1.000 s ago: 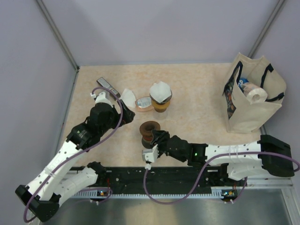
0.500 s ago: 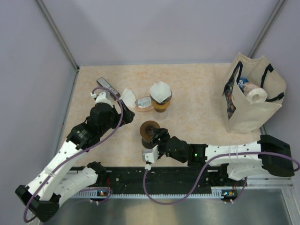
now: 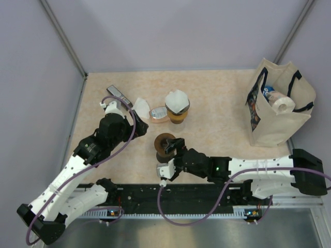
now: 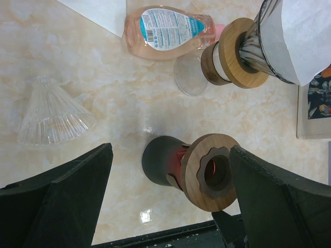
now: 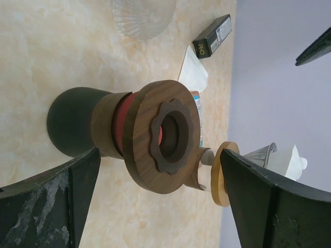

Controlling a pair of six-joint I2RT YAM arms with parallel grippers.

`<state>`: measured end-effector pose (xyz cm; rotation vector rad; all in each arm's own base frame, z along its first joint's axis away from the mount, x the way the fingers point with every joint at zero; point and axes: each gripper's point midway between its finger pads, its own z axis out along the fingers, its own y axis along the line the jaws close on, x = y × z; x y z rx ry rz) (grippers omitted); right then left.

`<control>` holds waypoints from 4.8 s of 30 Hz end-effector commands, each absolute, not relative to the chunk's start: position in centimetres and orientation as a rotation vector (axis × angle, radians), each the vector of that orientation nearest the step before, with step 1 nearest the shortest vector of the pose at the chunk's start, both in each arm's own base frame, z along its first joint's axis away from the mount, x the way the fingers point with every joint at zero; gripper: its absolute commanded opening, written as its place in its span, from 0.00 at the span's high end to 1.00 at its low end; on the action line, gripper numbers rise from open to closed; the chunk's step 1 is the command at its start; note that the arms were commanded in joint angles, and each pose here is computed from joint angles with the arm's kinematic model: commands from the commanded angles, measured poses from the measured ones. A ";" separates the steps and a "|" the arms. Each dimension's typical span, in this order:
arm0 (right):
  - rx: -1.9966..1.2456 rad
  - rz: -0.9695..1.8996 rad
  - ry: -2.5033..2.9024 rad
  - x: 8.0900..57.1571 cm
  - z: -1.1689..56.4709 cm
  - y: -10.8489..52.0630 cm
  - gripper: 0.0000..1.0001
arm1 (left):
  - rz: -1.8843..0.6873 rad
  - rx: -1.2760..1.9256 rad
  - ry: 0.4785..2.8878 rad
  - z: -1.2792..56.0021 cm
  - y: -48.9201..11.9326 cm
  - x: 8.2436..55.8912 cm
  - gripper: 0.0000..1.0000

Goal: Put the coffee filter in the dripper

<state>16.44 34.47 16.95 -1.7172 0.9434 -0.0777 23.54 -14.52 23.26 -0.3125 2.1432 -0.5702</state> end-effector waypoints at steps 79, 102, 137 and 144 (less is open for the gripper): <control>-0.449 0.315 1.746 23.2 25.4 20.9 0.02 | 0.022 -1.037 2.243 7.8 -6.9 29.8 0.58; -0.459 0.317 1.738 23.0 25.5 20.7 0.03 | -0.377 -0.006 2.133 25.5 -13.7 32.7 1.00; -0.347 0.037 1.738 23.6 25.8 14.6 0.03 | -0.130 2.281 1.378 25.9 -21.4 18.6 1.00; -0.349 0.028 1.742 23.6 25.6 14.6 0.03 | -0.089 2.351 1.402 24.0 -21.5 18.8 1.00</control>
